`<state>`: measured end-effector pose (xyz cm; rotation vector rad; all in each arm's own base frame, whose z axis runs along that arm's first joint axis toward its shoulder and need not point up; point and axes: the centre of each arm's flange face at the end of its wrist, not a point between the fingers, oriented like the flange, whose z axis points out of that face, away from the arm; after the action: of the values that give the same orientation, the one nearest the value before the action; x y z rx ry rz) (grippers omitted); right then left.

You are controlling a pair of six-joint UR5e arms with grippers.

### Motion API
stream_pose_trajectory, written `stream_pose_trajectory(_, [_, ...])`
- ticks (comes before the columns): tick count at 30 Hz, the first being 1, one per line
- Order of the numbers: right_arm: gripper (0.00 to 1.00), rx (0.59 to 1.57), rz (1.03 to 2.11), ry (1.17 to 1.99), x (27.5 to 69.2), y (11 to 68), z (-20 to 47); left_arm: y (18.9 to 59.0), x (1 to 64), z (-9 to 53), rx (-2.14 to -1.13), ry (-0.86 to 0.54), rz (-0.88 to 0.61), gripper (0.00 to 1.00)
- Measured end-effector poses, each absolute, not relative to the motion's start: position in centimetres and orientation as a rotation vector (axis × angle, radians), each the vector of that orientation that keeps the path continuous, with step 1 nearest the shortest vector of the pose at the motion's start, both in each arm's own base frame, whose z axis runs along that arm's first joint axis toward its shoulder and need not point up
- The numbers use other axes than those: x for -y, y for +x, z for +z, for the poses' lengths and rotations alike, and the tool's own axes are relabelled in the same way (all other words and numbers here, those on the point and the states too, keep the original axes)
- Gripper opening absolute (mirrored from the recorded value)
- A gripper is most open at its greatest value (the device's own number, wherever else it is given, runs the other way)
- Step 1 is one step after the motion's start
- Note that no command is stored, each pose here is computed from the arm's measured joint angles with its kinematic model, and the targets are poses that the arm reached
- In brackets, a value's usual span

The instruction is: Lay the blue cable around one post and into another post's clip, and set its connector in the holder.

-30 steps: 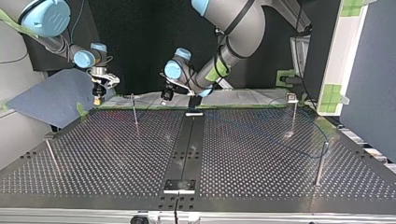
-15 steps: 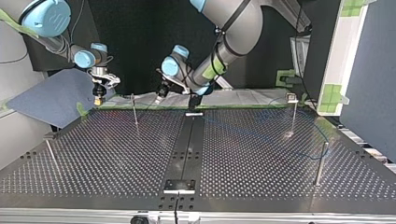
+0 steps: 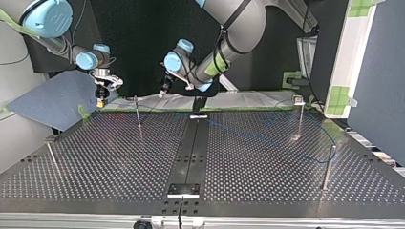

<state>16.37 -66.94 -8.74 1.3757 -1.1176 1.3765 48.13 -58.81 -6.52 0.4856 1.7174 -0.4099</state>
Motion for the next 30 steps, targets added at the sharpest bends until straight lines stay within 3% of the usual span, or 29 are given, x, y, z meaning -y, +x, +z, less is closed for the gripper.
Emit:
stream_pose_trajectory(18, [0.05, 1.117, 1.380, 1.386, 66.8, 16.6, -8.8, 41.2, 57.6, -8.7, -1.799, 0.588, -0.356, 1.00])
stream_pose_trajectory(30, [0.05, 1.117, 1.385, 1.391, 66.8, 16.7, -8.8, 37.1, 62.5, -1.6, -1.715, 0.579, -0.438, 1.00])
